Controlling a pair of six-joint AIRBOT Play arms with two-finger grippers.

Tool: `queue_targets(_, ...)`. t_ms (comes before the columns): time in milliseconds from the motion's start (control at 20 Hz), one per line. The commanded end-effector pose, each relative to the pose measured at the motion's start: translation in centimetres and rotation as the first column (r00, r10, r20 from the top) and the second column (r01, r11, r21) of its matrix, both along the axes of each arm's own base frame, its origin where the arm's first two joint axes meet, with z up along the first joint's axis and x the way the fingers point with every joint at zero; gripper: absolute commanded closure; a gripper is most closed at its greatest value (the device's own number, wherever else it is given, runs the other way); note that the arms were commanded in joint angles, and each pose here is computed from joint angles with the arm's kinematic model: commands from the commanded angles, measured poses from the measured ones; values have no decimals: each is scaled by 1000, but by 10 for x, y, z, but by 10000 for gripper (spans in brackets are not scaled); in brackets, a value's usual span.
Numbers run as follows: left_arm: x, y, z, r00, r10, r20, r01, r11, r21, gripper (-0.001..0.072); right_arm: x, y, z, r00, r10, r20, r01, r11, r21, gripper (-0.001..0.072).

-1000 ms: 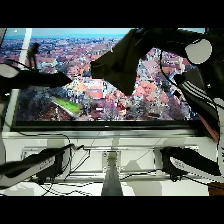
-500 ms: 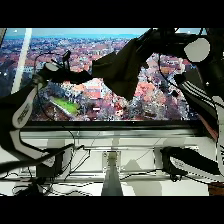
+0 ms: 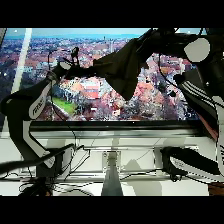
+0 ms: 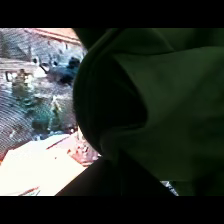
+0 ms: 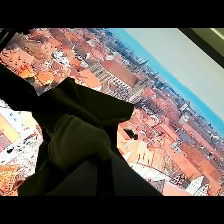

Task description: Fold the clothes and pants, and hang the long-sleeved shirts on hangers.

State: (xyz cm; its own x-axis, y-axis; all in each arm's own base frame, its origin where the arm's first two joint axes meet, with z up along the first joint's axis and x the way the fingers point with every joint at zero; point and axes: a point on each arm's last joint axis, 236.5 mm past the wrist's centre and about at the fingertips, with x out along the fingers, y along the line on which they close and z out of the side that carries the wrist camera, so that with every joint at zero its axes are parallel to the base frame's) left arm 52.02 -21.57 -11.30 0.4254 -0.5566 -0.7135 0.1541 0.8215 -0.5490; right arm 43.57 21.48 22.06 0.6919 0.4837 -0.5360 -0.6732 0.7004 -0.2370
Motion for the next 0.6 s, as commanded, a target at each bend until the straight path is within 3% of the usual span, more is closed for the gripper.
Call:
queue_targets(0, 9, -4, 5, 999, 27, 35, -27, 1000, 5, 693, 2, -3, -1, 1000, -6, 7, 6, 1000, -17, 696)
queue_targets(150, 11, 10, 40, 998, 23, 62, -22, 1000, -14, 694, 12, -26, -4, 996, -78, 34, 81, 992, -95, 697)
queue_targets(300, 14, 50, 115, 981, -3, 195, -9, 998, 57, 694, 32, -84, -5, 956, -292, 37, 294, 950, -104, 697)
queue_targets(400, 12, 94, 192, 940, 10, 340, -55, 991, 123, 693, 42, -137, -6, 893, -449, -11, 448, 893, -45, 697)
queue_targets(550, -20, 168, 327, 806, 68, 588, -217, 958, 186, 693, 44, -217, -13, 748, -652, -123, 661, 749, 48, 697)
